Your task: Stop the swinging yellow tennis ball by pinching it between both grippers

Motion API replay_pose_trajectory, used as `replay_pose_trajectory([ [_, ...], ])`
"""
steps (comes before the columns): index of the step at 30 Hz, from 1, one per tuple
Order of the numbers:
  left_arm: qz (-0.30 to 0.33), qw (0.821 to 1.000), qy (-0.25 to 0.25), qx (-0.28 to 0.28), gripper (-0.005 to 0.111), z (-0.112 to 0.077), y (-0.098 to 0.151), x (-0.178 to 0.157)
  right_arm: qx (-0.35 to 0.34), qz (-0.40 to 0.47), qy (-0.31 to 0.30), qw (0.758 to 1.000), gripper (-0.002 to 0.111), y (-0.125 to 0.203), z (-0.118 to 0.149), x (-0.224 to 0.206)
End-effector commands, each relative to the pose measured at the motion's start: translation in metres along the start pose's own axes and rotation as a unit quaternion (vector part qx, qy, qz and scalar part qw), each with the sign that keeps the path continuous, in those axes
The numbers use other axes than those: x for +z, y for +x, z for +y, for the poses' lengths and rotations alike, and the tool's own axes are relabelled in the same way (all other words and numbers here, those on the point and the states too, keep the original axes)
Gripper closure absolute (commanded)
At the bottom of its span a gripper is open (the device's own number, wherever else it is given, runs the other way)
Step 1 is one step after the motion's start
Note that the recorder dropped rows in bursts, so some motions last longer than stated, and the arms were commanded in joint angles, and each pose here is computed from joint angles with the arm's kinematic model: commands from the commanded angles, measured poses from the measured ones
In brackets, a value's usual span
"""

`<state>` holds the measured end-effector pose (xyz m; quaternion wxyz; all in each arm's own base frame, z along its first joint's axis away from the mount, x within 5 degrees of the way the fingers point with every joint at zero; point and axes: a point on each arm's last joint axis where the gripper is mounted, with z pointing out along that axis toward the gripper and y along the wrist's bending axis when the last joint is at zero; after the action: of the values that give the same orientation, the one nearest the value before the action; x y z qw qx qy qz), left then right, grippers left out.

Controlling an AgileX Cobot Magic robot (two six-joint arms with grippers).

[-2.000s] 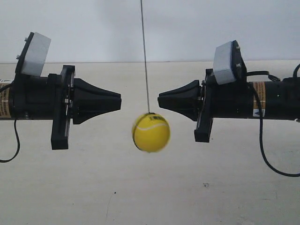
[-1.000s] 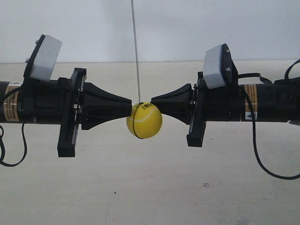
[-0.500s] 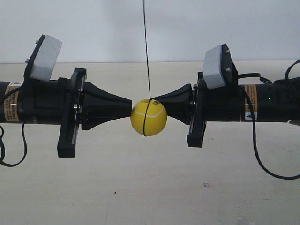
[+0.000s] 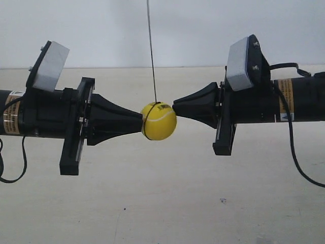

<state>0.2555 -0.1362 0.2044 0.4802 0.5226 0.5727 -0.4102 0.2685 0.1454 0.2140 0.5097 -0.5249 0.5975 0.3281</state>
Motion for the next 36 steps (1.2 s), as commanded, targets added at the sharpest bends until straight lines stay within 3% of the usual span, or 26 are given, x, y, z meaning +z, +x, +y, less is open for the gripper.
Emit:
replay_pose_trajectory([
  [1, -0.005, 1.0, 0.005, -0.003, 0.102, 0.0, -0.001, 0.001, -0.009, 0.014, 0.009, 1.0, 0.108, -0.003, -0.002, -0.004],
  [13, 0.021, 1.0, -0.017, -0.003, 0.102, 0.004, 0.003, 0.001, -0.006, 0.015, 0.01, 1.0, 0.108, -0.003, -0.002, -0.004],
  [19, 0.027, 0.999, -0.027, 0.005, 0.102, 0.003, -0.007, -0.012, -0.007, 0.015, 0.01, 1.0, 0.108, -0.003, -0.002, -0.004],
  [36, 0.024, 0.999, -0.023, 0.0, 0.102, 0.002, -0.009, -0.012, 0.002, 0.003, -0.015, 1.0, 0.108, -0.005, 0.002, -0.004],
])
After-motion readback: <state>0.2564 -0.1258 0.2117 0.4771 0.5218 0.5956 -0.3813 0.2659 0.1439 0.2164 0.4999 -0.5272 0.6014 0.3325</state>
